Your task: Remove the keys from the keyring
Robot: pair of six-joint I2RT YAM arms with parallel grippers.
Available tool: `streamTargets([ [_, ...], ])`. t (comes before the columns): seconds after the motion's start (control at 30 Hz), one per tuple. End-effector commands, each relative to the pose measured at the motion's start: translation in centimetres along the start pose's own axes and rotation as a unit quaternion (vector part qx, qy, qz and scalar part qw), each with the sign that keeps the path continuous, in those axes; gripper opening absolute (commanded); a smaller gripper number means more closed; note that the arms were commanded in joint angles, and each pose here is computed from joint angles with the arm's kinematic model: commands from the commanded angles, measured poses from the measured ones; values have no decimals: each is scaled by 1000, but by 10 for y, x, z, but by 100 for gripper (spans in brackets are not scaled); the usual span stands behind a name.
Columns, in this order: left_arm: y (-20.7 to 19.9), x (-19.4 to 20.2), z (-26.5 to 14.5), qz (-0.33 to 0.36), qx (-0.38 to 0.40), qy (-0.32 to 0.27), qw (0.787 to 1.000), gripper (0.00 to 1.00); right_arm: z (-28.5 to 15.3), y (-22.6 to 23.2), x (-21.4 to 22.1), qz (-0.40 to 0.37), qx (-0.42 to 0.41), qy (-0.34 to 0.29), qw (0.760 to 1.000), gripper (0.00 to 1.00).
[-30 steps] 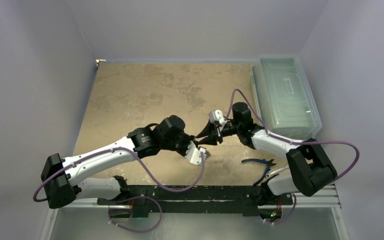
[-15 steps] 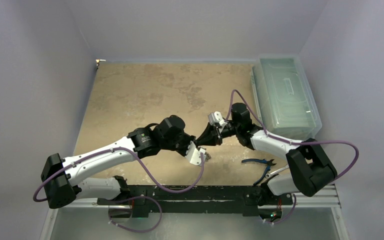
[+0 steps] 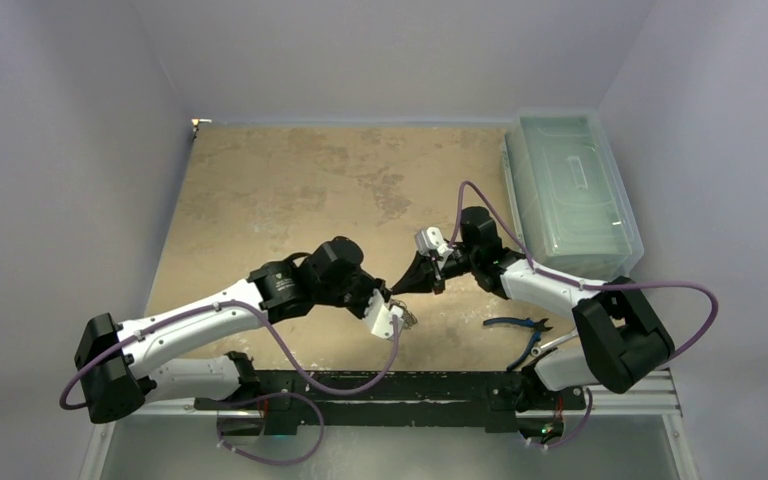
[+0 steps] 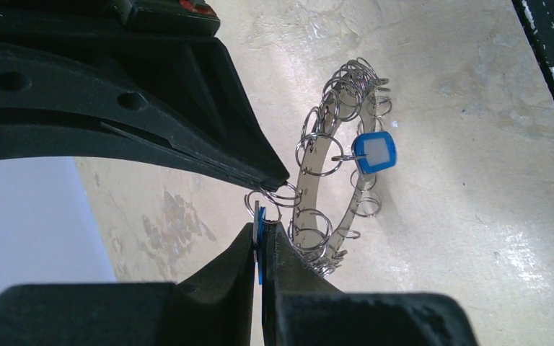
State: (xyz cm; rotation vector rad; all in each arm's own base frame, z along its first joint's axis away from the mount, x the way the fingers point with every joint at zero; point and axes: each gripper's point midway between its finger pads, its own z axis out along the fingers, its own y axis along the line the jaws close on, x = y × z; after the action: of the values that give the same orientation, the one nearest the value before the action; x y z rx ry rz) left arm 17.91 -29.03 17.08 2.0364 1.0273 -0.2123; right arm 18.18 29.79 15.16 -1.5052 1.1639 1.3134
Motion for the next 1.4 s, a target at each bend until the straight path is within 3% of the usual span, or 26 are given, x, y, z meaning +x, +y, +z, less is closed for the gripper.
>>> streamTargets([
  [0.0, 5, -12, -6, 37, -14, -29, 999, 0, 0, -3, -12, -19, -6, -6, 1000, 0],
  [1.37, -30, 9, -1, 155, 32, -14, 987, 0, -1, -3, -16, -15, -9, -12, 1000, 0],
])
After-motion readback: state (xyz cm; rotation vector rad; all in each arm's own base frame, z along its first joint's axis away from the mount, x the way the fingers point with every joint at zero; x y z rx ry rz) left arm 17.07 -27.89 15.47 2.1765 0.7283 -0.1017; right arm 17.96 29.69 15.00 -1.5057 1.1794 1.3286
